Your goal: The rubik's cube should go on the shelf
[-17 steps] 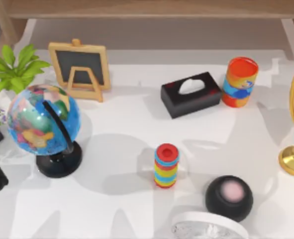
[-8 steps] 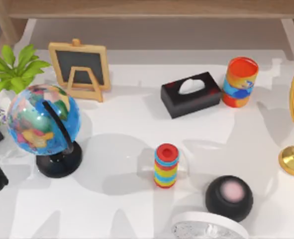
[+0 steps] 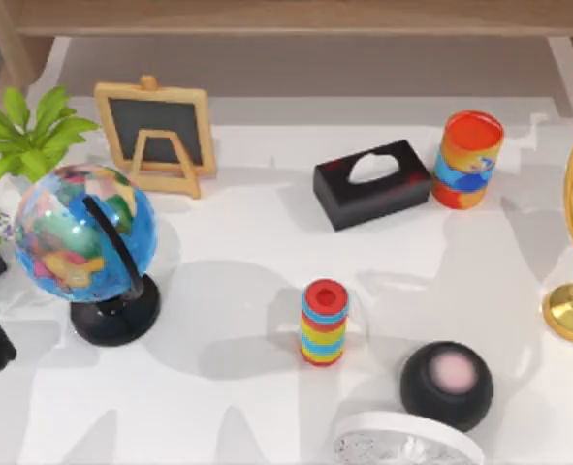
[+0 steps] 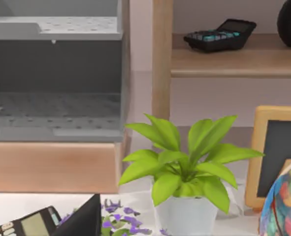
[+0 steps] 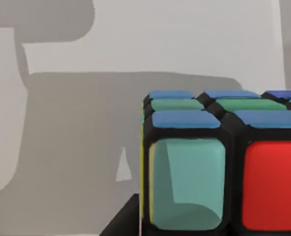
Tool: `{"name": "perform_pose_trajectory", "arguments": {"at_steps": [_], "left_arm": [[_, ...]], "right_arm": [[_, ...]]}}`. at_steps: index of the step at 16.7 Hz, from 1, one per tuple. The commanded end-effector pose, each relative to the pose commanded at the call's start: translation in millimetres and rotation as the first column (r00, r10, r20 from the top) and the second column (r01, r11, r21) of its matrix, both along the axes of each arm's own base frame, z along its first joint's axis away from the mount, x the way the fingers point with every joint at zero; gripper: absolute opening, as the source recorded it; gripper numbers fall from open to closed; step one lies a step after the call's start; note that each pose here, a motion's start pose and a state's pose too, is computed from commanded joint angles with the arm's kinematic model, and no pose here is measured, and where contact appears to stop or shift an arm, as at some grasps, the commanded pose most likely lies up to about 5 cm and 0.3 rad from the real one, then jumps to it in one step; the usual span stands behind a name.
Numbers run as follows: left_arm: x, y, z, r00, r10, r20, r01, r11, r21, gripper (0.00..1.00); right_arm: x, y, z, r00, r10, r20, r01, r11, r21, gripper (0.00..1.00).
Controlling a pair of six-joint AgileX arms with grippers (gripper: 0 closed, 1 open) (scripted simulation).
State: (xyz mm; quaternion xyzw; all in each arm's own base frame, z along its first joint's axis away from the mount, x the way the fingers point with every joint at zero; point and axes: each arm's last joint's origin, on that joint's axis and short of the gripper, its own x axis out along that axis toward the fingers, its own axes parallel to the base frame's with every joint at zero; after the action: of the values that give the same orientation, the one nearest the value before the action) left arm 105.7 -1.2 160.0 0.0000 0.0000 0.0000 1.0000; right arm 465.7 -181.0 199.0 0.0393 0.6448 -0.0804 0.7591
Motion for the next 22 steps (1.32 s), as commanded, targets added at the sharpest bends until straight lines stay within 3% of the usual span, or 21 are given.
{"name": "perform_pose_trajectory", "arguments": {"at_steps": [5,8,15,19,22], "left_arm": [[0.0,0.0,0.0,1.0,0.0,0.0,0.0,1.0,0.0,1.0],[0.0,0.0,0.0,1.0,0.0,0.0,0.0,1.0,0.0,1.0],[0.0,0.0,0.0,1.0,0.0,0.0,0.0,1.0,0.0,1.0],[0.0,0.0,0.0,1.0,0.0,0.0,0.0,1.0,0.0,1.0],[0.0,0.0,0.0,1.0,0.0,0.0,0.0,1.0,0.0,1.0]], "right_arm": [[7.3,8.3,2.2,0.99,-0.137,0.03,0.136,0.99,0.028,0.0],[9.9,9.8,1.6,0.983,-0.18,0.042,0.178,0.983,0.038,0.0],[4.0,6.8,7.8,0.981,-0.19,0.044,0.188,0.981,0.043,0.0],[-16.4,21.8,49.4,0.976,-0.18,0.121,0.174,0.983,0.059,0.0],[-34.7,58.4,84.9,0.967,-0.125,0.223,0.112,0.991,0.07,0.0]]}}
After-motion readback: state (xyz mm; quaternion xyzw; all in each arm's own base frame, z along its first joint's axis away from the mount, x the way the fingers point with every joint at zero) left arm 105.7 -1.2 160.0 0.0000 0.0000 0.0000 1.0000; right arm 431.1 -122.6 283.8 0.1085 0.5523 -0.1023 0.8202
